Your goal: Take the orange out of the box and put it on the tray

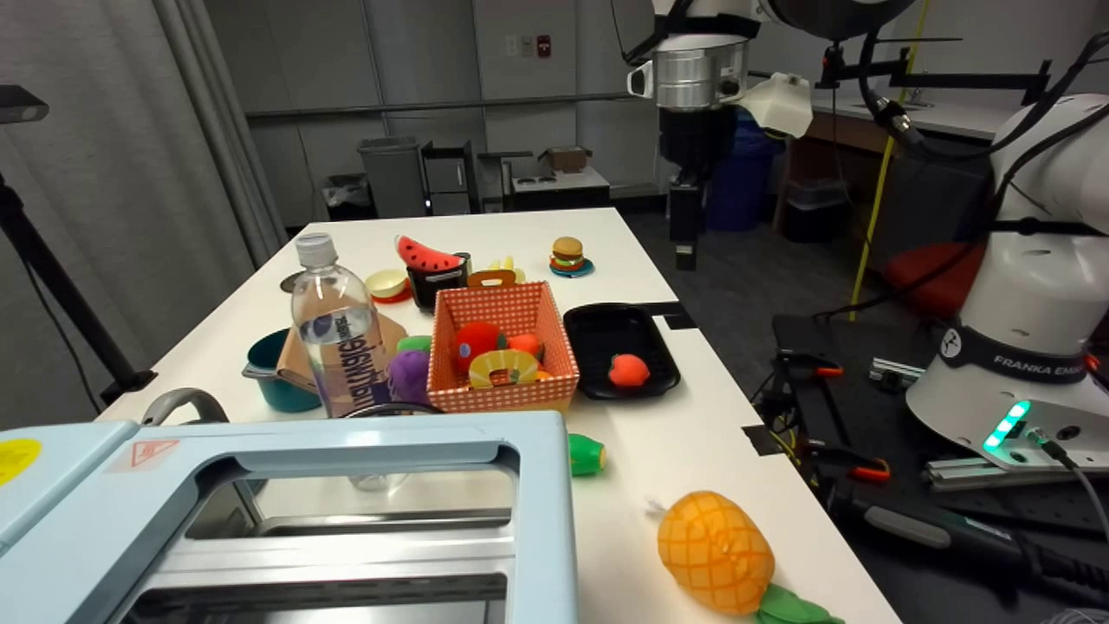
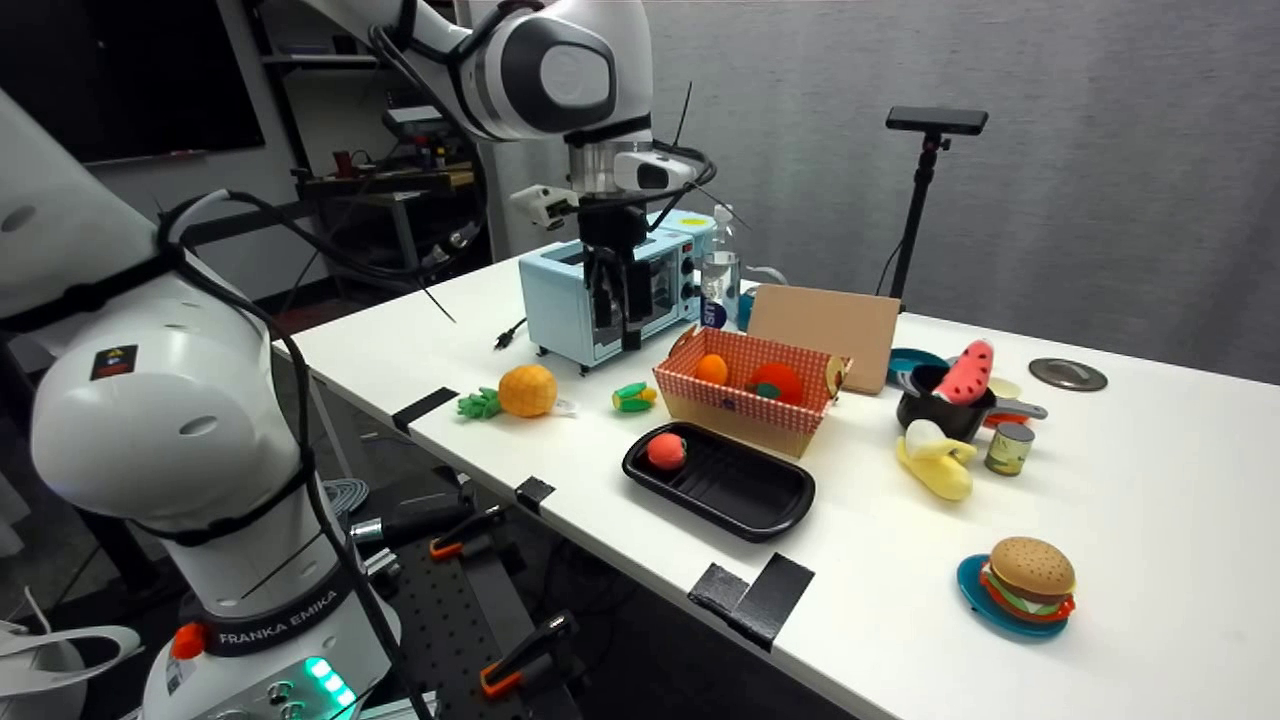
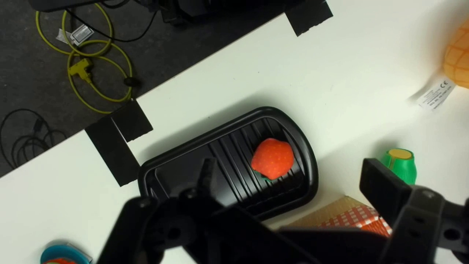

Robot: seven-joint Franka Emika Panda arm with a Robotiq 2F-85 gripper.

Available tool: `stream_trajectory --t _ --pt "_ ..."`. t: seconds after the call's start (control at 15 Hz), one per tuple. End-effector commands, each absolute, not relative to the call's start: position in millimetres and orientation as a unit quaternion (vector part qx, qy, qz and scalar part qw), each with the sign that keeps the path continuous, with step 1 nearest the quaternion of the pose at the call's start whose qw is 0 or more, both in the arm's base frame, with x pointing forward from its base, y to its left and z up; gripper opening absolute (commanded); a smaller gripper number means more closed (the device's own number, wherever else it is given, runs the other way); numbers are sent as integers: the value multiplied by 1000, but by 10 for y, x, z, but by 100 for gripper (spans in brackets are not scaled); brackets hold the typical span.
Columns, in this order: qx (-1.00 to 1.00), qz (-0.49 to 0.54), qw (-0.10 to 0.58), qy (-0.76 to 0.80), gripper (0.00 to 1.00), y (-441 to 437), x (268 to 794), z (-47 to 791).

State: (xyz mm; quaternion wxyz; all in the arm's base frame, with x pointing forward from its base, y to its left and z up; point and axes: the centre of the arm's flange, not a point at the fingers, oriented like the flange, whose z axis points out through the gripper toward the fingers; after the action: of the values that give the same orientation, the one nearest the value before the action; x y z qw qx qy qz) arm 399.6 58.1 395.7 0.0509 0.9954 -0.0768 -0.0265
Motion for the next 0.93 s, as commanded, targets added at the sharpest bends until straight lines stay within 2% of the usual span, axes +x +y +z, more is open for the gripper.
stream_trajectory --t 0.0,0.07,0.13,0.53,0.87 --pt "994 -42 75 -75 100 563 3997 4005" --pt "993 -45 79 -72 100 561 3999 4002" --pt "993 -44 85 -71 100 422 4695 3819" --pt "992 -40 110 -42 100 279 5518 3533" --pt "991 -66 116 -13 100 408 5982 3182"
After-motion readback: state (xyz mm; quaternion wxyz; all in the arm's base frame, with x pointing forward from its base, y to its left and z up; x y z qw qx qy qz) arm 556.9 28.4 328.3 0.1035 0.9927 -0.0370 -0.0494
